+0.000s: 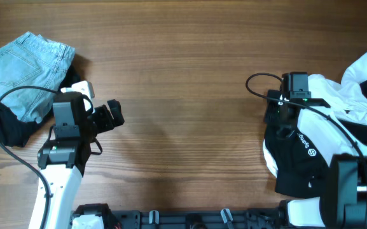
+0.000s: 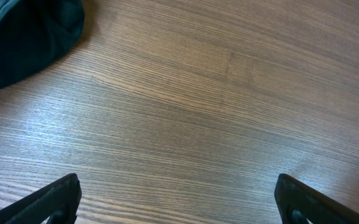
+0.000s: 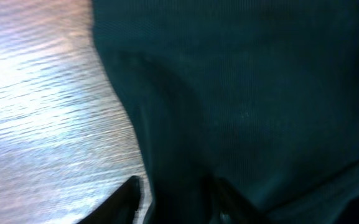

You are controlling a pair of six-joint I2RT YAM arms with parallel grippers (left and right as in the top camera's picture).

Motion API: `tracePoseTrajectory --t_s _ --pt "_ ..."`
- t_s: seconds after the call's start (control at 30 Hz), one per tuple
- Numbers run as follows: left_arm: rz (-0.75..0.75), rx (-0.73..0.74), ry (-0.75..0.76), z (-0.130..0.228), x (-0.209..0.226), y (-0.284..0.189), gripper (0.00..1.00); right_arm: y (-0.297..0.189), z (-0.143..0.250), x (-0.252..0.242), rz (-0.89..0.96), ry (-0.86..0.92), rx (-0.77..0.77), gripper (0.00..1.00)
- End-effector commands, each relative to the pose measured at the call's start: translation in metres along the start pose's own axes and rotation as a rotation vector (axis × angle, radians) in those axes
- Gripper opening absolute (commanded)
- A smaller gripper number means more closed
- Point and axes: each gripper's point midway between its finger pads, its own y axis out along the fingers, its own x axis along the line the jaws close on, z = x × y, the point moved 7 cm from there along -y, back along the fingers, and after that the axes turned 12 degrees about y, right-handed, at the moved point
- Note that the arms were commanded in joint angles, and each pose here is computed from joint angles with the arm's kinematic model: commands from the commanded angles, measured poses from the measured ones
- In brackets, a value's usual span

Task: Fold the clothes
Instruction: 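Reach the right gripper to the black polo and grasp its edge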

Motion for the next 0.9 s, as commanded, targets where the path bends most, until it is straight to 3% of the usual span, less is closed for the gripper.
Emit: tracePoseTrajectory --t_s 0.0,0.1,0.17,0.3,0.47,0.5,0.53,0.6,0.8,0.87 --pt "0.018 -0.015 0.004 -0.006 -0.004 -0.002 1.00 0.009 -0.003 -0.002 0.038 0.023 0.006 0.05" --pt "0.018 -0.015 0.004 -0.006 -0.004 -0.002 1.00 -0.006 -0.010 0.000 0.021 0.020 -0.028 0.04" --pt "0.018 -0.015 0.004 -0.006 -0.004 -0.002 1.00 -0.042 -0.031 0.008 -0.021 -0.011 -0.113 0.04" --pt "0.018 -0.020 0.004 -0.007 -0.004 -0.002 1.00 -0.136 -0.067 0.038 -0.301 -0.147 -0.342 0.04" --pt "0.019 -0.020 0.004 -0.007 -0.004 -0.002 1.00 -0.154 -0.046 0.079 -0.648 -0.358 -0.264 0.04" --pt "0.019 -0.020 0.004 -0.007 -0.004 -0.002 1.00 -0.161 -0.039 0.093 -0.748 -0.401 -0.249 0.04" --pt "0.019 -0.020 0.004 -0.007 -0.004 -0.002 1.00 -0.189 -0.020 0.130 -1.029 -0.546 -0.234 0.04" --pt "0.019 -0.020 0.004 -0.007 -0.004 -0.002 1.00 -0.206 -0.002 0.160 -1.163 -0.669 -0.254 0.08" --pt "0.041 -0.025 0.004 -0.008 -0.006 -0.002 1.00 -0.161 0.048 0.235 -1.060 -0.799 -0.236 0.11" --pt "0.080 -0.023 0.005 -0.007 -0.010 -0.003 1.00 -0.137 0.045 0.246 -0.994 -0.748 -0.237 0.36"
